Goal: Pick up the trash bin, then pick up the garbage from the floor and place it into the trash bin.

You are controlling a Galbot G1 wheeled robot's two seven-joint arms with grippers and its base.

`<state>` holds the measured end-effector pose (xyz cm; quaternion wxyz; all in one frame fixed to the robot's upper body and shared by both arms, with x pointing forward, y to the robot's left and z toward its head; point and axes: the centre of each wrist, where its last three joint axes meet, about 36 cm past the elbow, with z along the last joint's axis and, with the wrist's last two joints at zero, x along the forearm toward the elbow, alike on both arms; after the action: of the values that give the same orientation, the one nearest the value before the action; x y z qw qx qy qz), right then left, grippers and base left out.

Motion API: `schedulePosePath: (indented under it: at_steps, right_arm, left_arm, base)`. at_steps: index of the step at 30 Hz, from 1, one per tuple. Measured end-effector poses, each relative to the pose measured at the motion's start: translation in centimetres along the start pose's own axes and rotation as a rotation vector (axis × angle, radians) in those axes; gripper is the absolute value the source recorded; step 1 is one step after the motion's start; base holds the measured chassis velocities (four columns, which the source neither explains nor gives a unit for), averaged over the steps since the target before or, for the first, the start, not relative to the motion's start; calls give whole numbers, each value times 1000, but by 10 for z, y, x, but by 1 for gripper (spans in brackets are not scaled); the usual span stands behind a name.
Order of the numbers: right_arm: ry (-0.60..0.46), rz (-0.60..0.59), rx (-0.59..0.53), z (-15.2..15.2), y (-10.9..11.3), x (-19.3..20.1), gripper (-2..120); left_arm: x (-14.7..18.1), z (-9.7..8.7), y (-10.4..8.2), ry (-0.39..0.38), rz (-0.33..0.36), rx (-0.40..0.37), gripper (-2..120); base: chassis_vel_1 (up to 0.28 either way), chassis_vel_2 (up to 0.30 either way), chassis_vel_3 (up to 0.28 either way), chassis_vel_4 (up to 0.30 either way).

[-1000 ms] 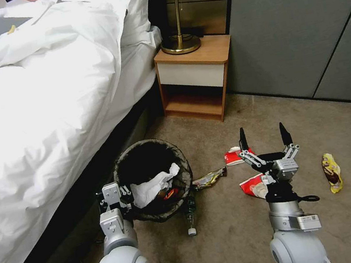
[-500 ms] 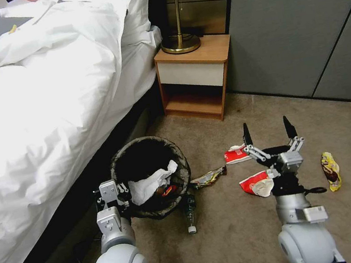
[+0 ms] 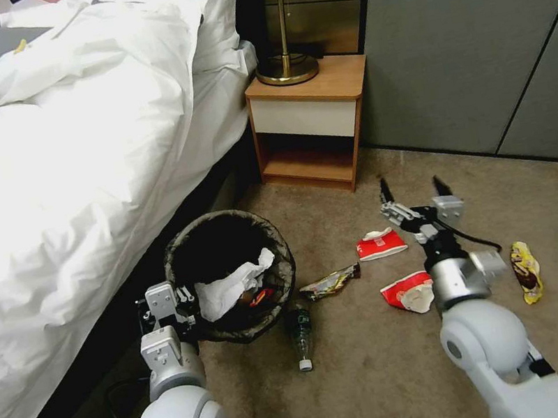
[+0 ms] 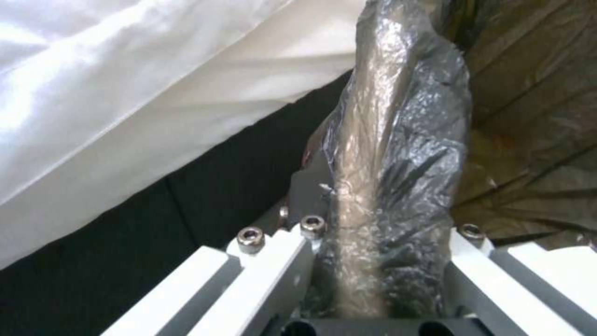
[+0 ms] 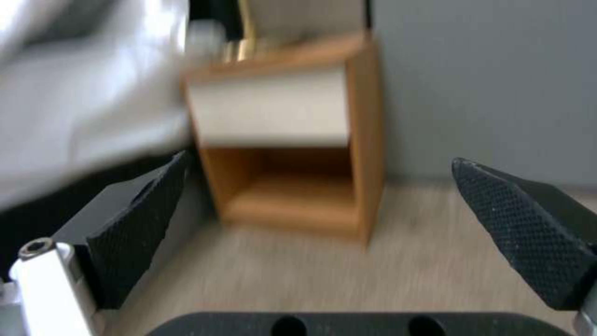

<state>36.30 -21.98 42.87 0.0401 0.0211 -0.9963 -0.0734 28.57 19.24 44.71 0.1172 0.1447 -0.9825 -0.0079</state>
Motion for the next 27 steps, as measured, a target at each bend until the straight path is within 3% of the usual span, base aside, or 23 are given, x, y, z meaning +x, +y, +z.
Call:
schedulePosePath:
  at_steps: [3, 4, 5, 7, 9, 10, 12, 13, 16, 27]
  right_arm:
    - [78, -24, 20, 2, -2, -8, 100]
    - [178, -50, 43, 7, -1, -17, 100]
    - [214, -58, 47, 9, 0, -21, 100]
    - [226, -61, 47, 10, 0, -22, 100]
    - [412, -93, 40, 28, 15, -36, 100]
    - [412, -93, 40, 28, 15, -36, 100]
    - [536, -114, 37, 42, 27, -42, 100]
    - [536, -114, 37, 42, 27, -42, 100]
    - [689, -164, 83, 69, 46, -43, 100]
    - [849, -218, 120, 121, 85, -47, 100]
  left_arm:
    - [0, 0, 0, 0, -1, 1, 0]
    - [0, -1, -1, -1, -1, 3, 0]
    - [0, -1, -1, -1, -1, 3, 0]
    - [0, -1, -1, -1, -1, 3, 0]
    - [0, -1, -2, -1, 1, 7, 0]
    - [0, -1, -2, -1, 1, 7, 0]
    - [-1, -1, -3, -1, 2, 9, 0]
    - [-1, -1, -3, -1, 2, 9, 0]
    - [-3, 0, -5, 2, 2, 11, 0]
    - [-3, 4, -11, 12, 4, 17, 0]
  base:
    - [0, 0, 0, 0]
    - [0, 0, 0, 0]
    - [0, 0, 0, 0]
    - [0, 0, 0, 0]
    - [0, 0, 0, 0]
    - [0, 0, 0, 0]
    - [0, 0, 0, 0]
    - [0, 0, 0, 0]
    - [0, 0, 0, 0]
    - [0, 0, 0, 0]
